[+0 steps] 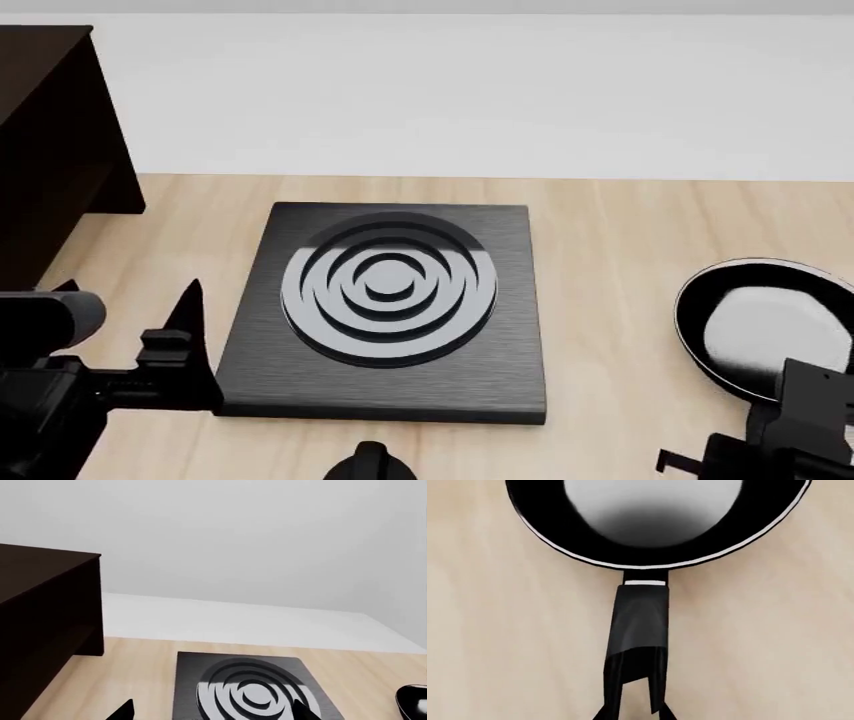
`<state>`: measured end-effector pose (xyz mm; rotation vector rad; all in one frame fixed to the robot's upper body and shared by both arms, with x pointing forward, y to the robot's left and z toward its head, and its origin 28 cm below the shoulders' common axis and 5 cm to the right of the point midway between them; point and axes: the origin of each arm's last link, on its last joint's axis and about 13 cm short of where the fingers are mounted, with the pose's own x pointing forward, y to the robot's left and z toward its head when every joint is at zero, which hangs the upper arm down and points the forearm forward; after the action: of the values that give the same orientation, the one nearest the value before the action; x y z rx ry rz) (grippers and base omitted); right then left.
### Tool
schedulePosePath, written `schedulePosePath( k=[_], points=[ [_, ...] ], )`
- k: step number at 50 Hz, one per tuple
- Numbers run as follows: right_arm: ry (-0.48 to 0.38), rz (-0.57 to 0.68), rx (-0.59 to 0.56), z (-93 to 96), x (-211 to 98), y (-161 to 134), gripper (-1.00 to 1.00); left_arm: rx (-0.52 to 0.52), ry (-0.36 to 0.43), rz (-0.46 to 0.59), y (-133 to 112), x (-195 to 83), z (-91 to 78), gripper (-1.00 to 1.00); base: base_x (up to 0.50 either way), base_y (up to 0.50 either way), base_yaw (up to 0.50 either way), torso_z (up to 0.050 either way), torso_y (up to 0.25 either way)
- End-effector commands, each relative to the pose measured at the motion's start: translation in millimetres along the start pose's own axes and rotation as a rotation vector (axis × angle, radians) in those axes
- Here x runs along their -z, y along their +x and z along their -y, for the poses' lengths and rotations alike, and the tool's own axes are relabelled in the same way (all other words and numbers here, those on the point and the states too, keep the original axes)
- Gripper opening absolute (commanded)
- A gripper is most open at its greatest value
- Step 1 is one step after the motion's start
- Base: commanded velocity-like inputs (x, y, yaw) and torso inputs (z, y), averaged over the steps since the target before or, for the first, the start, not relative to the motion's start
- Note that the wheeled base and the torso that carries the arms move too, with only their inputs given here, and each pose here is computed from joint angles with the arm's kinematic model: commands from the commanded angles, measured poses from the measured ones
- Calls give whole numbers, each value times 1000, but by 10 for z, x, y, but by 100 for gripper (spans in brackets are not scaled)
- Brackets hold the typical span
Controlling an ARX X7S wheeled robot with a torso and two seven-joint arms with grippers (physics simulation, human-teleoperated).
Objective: Put the frying pan on the cabinet shelf.
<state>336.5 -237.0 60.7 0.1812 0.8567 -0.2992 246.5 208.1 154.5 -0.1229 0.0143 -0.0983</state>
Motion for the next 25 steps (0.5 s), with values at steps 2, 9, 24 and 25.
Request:
schedulePosePath(
  k=[2, 9, 24, 25],
  points=[
    [-84, 85, 18, -27, -163, -177, -100, -10, 9, 18, -21, -42, 18, 100, 0, 0, 0, 0, 0],
    [-108, 149, 33, 10, -252, -363, -100, -7, 9, 17, -22, -48, 31, 100, 0, 0, 0, 0, 0],
    [-194, 254, 25, 9, -339, -809, -100, -1, 4, 22, -11, -70, 35, 100, 0, 0, 0, 0, 1],
    [-199, 260, 22, 3, -357, -839, -100, 0, 2, 21, -14, -71, 38, 100, 0, 0, 0, 0, 0]
  ],
)
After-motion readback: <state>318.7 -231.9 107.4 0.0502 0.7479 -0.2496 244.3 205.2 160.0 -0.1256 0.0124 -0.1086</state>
